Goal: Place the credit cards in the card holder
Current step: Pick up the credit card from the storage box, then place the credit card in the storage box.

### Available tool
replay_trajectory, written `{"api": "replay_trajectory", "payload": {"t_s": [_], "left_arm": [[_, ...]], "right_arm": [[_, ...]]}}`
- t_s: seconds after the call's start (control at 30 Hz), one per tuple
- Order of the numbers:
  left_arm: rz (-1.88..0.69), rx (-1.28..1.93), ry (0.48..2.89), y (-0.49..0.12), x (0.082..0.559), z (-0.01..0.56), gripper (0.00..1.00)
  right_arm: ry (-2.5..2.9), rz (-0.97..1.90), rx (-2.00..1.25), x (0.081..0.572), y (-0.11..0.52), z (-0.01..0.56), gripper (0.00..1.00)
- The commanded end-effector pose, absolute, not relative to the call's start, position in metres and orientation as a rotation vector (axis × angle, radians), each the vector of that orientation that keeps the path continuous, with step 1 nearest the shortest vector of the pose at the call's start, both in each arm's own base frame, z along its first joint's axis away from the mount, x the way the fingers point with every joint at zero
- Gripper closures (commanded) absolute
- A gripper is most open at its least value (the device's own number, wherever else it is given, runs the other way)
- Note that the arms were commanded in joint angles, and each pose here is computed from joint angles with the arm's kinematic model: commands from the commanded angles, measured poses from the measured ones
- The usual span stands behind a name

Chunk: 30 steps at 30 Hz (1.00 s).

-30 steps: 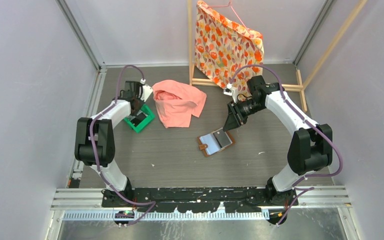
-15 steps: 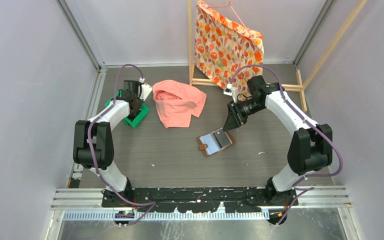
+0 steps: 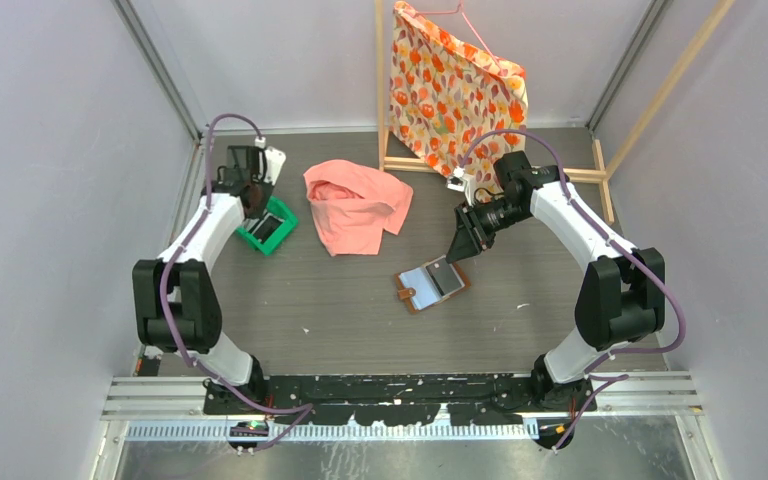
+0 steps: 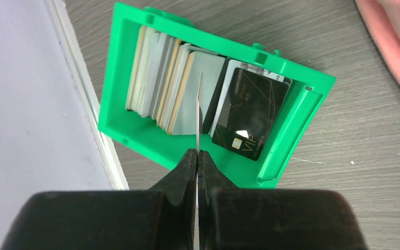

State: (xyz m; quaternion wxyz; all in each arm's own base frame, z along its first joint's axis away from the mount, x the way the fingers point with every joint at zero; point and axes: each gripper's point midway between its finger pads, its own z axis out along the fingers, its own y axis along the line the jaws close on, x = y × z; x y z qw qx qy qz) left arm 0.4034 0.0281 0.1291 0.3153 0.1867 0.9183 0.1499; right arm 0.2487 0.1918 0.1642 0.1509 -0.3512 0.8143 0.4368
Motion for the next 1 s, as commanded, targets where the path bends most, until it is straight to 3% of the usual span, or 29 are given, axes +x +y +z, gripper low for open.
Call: {"api": "replay_trajectory", "payload": {"t_s": [0.0,0.2,0.4,0.77,0.97], "left_arm": [[0.336,0.327,2.381,0.030,0.403,0.166,1.00],[0.281,0.166,2.401,0.032,0.399,0.184,1.00],[0.066,0.030,2.412,0.014,0.386,0.207,1.00],[-1.051,0.012,2.126,-0.127,0.329,0.252,1.00],[-1.308,0.108,1.944,-0.184,0.297,0.265,1.00]], "right_arm": [[2.284,1.271,-1.026,0.251,0.194,0.174,0.70],[2.289,1.274,-1.026,0.250,0.194,0.173,0.70],[2.287,1.270,-1.028,0.251,0.194,0.173,0.70],[2.243,1.277,-1.033,0.248,0.196,0.183,0.70],[2.198,1.323,-0.995,0.246,0.202,0.193,0.70]]}}
